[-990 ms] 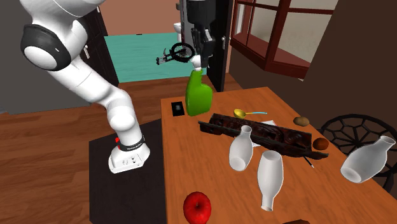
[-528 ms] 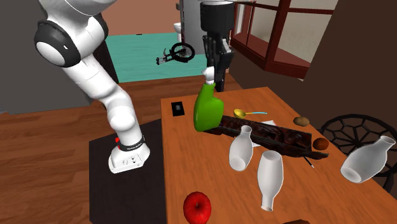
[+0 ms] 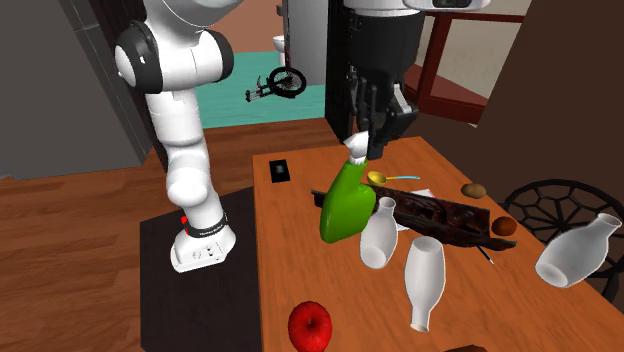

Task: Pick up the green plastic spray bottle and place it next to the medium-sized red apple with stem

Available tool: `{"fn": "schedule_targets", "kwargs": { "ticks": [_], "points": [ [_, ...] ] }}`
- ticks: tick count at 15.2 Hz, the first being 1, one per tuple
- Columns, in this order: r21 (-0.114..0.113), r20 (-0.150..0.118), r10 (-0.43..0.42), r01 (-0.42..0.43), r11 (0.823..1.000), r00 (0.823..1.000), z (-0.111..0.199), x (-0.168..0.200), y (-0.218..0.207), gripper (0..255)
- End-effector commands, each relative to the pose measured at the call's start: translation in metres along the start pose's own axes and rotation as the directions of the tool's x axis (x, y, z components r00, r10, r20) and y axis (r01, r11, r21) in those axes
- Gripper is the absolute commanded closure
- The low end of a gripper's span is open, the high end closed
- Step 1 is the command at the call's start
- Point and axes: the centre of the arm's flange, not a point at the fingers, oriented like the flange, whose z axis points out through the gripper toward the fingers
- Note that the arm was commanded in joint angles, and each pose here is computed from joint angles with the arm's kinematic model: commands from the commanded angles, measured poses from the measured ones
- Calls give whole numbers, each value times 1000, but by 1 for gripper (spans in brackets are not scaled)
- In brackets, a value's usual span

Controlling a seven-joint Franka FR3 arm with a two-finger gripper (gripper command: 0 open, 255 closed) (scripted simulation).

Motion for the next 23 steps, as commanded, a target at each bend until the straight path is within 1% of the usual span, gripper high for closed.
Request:
{"fn": "schedule_targets", "kwargs": {
  "ticks": [1, 23],
  "points": [
    [-3, -2, -16, 16, 1000, 1000, -2, 5, 23, 255],
    [-3, -2, -16, 16, 1000, 1000, 113, -3, 28, 255]
  ]
}}
